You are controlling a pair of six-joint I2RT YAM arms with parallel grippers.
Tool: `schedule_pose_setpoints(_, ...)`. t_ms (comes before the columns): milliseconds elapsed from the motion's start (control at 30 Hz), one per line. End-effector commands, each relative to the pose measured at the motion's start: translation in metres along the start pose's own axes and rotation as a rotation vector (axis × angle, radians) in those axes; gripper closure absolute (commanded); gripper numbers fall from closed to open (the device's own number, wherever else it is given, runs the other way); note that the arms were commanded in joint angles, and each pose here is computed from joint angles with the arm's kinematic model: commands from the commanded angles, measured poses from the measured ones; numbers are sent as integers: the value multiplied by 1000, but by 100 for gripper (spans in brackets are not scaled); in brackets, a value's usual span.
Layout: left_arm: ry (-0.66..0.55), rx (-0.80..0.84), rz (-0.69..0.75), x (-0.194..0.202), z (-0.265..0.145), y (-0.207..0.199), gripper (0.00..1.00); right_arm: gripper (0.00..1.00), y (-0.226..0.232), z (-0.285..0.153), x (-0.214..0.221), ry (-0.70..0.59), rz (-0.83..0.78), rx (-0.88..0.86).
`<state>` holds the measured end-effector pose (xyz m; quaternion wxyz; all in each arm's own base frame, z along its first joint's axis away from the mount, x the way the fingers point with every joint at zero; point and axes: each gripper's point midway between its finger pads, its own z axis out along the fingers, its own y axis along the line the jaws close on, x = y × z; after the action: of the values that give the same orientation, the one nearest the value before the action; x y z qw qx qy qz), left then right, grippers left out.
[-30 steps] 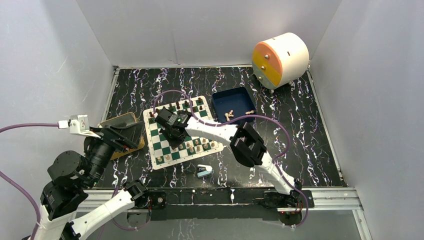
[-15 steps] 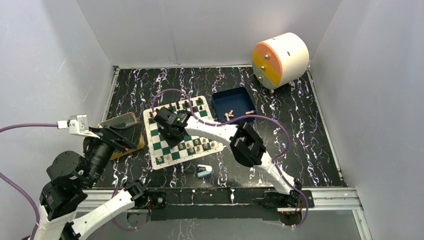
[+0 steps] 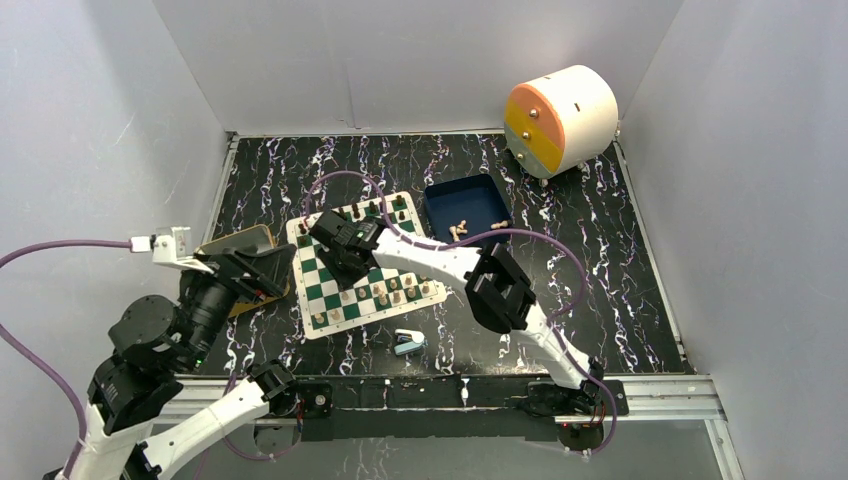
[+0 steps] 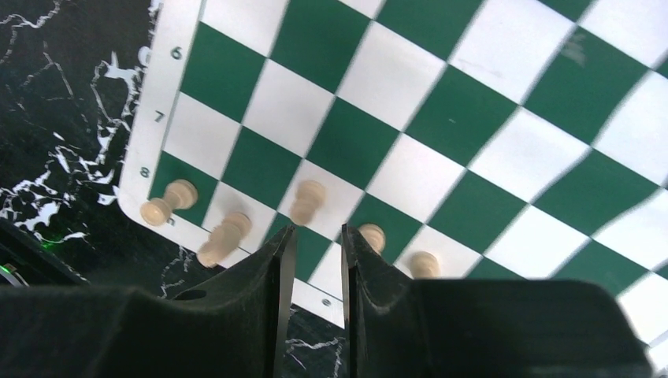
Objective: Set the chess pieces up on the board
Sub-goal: Place the chess piece on the chessboard.
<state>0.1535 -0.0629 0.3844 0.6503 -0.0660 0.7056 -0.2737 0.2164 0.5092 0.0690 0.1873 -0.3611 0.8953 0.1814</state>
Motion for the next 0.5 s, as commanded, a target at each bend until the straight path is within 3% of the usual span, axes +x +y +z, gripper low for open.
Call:
schedule_pose_setpoints(0,66,-54,91,24,15,9,9,64,-27,-61,-42,-151,38,36)
schedule_pose_setpoints(333,306,-180,280,92,48,26,21,59,-115,-137,-56,-324,146,133)
schedule_pose_setpoints(467,430,-225,360,126,61,33,35,54,-143,-161,-39,-384,178,179)
